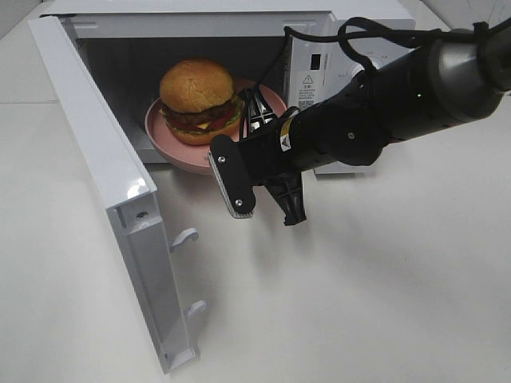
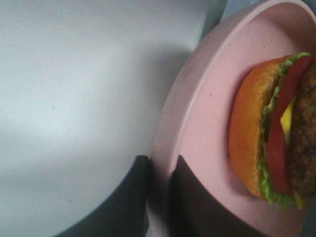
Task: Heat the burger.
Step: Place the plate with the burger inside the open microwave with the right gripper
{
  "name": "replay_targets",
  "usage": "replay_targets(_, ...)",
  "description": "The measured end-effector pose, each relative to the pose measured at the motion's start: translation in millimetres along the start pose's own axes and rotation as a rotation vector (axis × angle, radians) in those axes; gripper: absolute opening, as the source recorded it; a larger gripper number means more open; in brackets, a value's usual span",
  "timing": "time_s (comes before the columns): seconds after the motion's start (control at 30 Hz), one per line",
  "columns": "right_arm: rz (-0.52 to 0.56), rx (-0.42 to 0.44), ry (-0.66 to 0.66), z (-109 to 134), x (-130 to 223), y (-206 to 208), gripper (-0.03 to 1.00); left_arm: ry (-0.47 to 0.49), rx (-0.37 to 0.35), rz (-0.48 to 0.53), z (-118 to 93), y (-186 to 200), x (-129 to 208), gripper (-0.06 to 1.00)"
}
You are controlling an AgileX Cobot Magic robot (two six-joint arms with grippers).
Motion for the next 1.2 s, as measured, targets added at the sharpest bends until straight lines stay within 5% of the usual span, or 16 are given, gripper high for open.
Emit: replay_targets(1.2,0.058,0.021,-0.120,-57.7,-3.6,-69.4,0.12,0.000,0.000,0.000,0.0,0.0,0.0,0.99)
Point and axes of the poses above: a point on each arm's last joint axis where the gripper is mounted, y pointing back along that axis away from the gripper, z along the wrist's bending axis when the last joint is at zero, x = y × z, the point moved 6 cm from there along -y, pointing out along that axis toward the gripper, and after that the axes turned 13 degrees about -y, right-handed, at the moved point
